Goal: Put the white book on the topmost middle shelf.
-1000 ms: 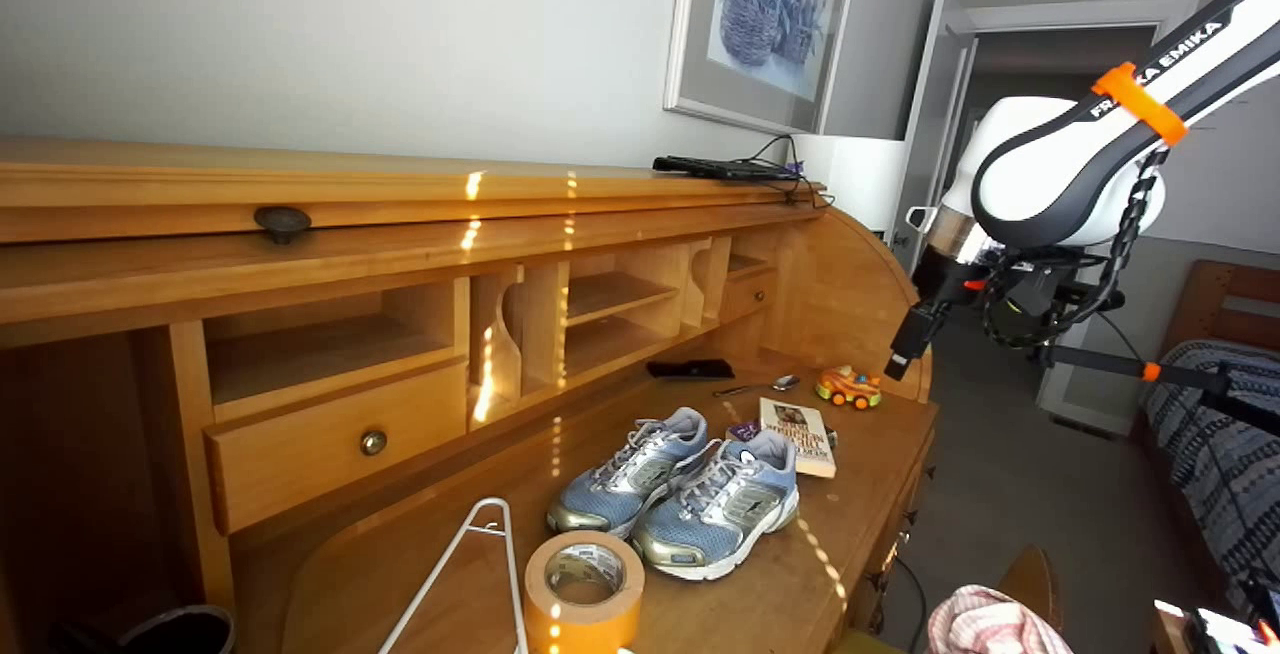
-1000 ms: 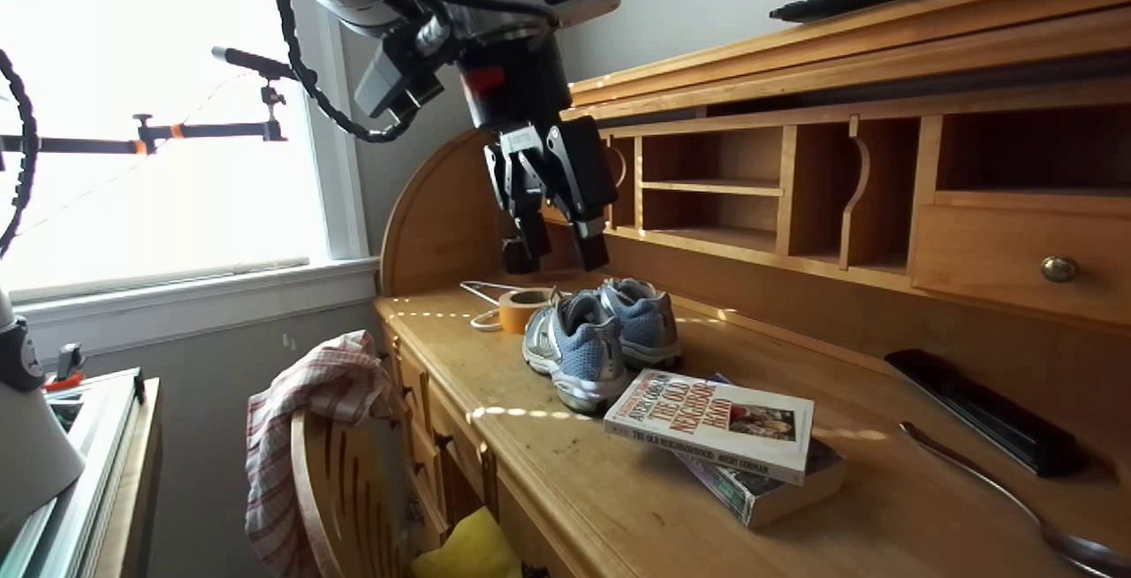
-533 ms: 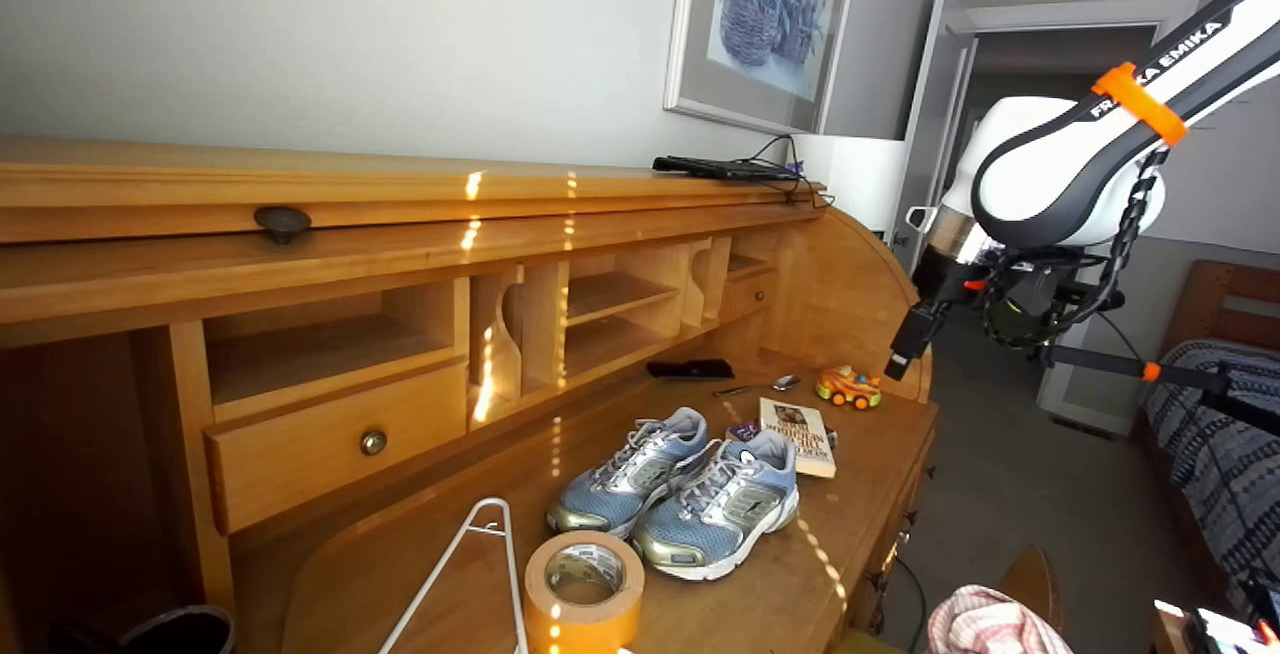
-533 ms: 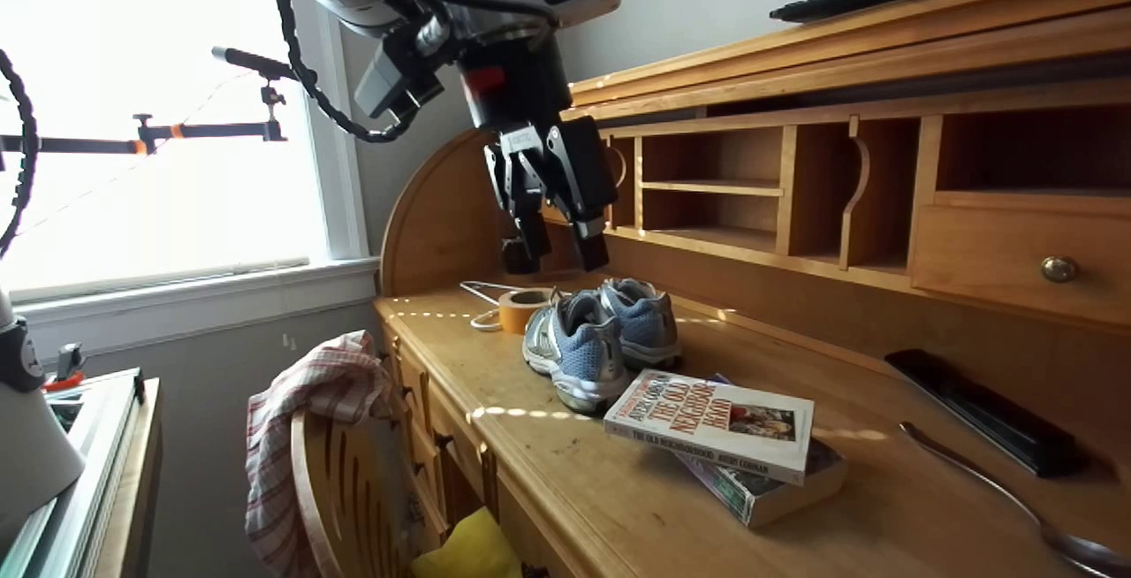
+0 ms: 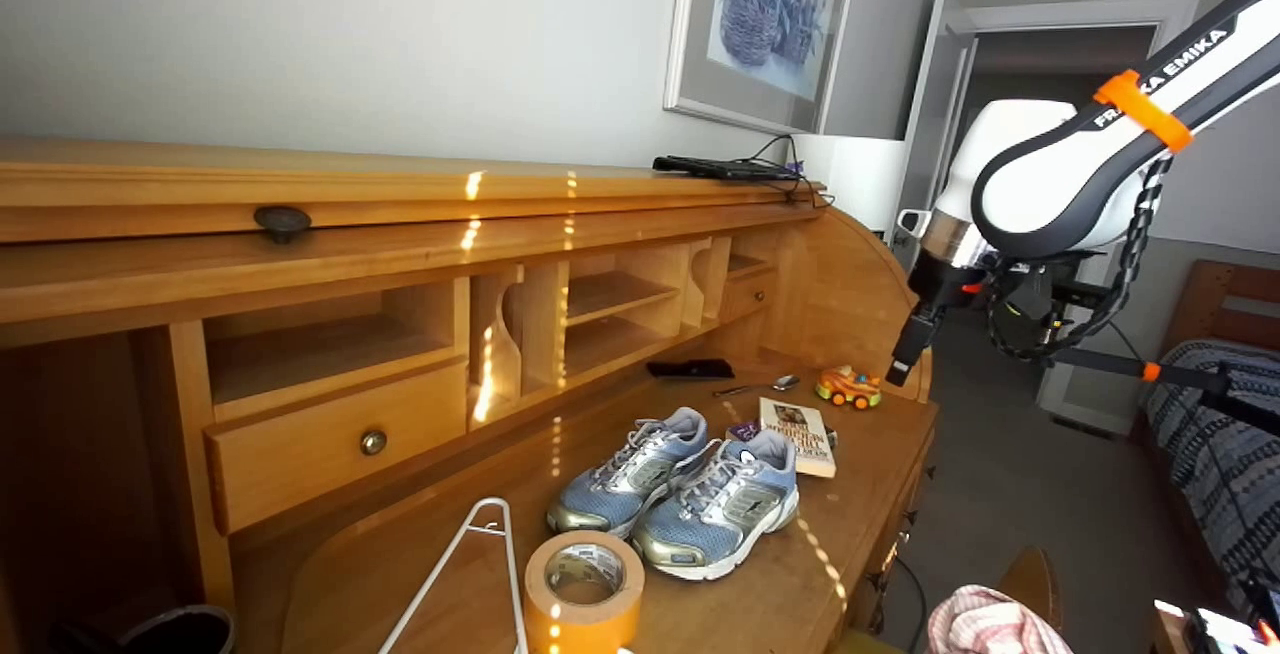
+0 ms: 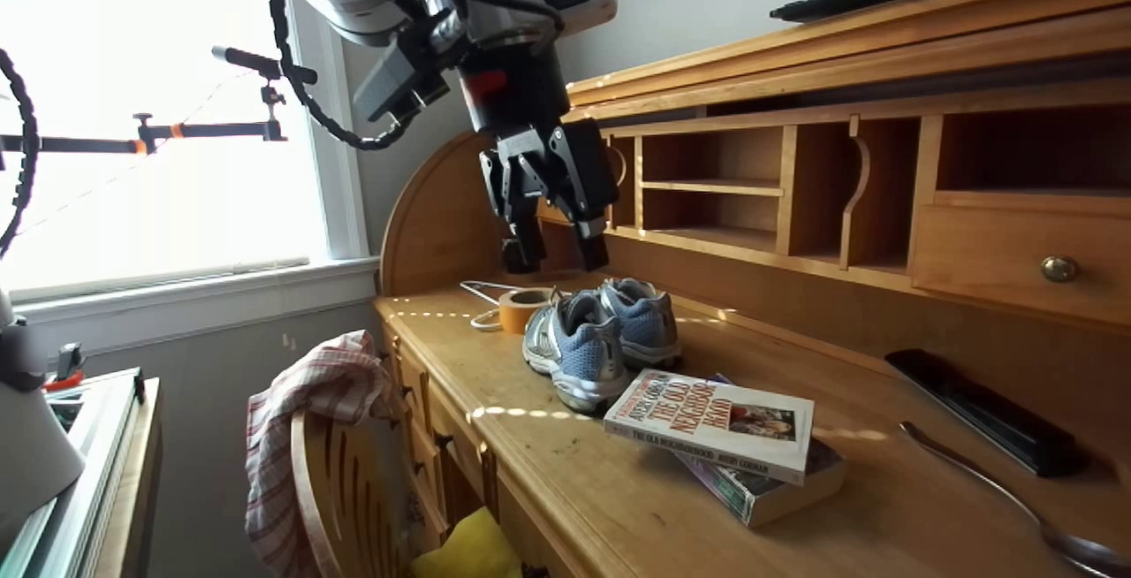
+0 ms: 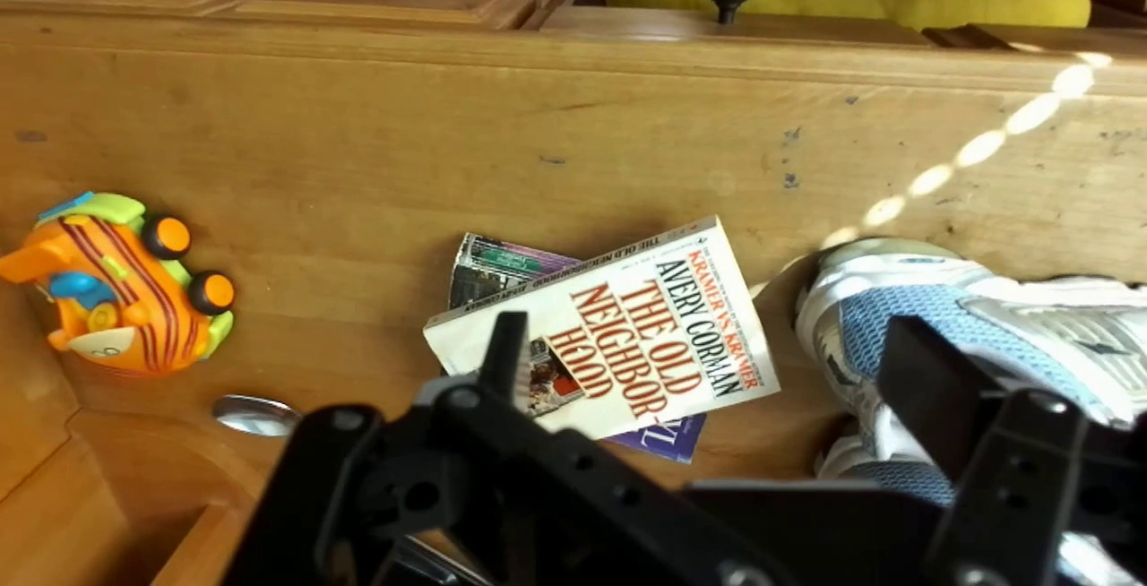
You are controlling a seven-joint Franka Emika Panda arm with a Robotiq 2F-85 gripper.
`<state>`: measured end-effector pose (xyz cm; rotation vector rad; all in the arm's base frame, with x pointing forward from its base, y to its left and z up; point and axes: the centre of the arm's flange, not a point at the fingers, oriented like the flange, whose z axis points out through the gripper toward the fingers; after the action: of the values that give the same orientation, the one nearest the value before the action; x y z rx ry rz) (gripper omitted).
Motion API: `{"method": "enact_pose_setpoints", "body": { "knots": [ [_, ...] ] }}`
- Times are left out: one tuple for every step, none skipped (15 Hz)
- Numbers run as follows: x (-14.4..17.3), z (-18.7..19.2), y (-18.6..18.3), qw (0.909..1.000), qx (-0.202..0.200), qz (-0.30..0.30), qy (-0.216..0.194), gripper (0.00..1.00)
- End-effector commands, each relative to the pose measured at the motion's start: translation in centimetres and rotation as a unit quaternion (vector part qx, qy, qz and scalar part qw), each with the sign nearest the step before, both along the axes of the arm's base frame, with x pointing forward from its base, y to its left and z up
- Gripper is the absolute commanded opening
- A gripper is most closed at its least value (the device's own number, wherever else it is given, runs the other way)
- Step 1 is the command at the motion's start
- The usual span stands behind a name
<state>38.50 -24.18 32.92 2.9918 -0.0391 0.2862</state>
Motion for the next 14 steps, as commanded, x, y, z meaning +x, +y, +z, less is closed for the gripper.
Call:
{"method": "enact_pose_setpoints", "body": {
  "knots": [
    [0.0, -2.8, 1.5, 0.9975, -0.045, 0.041, 0.036, 1.00],
    [0.1, -3.7, 1.8, 0.9958, -0.056, 0.059, 0.043, 1.00],
    [0.2, -4.3, 2.2, 0.9944, -0.066, 0.069, 0.046, 1.00],
    [0.4, -4.9, 2.6, 0.9927, -0.076, 0.080, 0.048, 1.00],
    [0.6, -5.5, 3.3, 0.9904, -0.097, 0.089, 0.044, 1.00],
    [0.9, -6.0, 3.8, 0.9882, -0.106, 0.104, 0.039, 1.00],
    [1.3, -6.6, 4.3, 0.9858, -0.120, 0.113, 0.030, 1.00],
    [1.6, -7.1, 4.7, 0.9832, -0.128, 0.127, 0.027, 1.00],
    [1.8, -7.5, 5.0, 0.9800, -0.146, 0.134, 0.023, 1.00],
    [2.1, -7.9, 5.1, 0.9782, -0.149, 0.143, 0.020, 1.00],
    [2.1, -8.1, 5.2, 0.9769, -0.152, 0.149, 0.019, 1.00],
    [2.2, -8.4, 5.2, 0.9757, -0.154, 0.154, 0.019, 1.00],
    [2.3, -8.9, 5.3, 0.9743, -0.158, 0.159, 0.019, 1.00],
    [2.3, -9.3, 5.3, 0.9730, -0.162, 0.163, 0.020, 1.00]
  ]
}}
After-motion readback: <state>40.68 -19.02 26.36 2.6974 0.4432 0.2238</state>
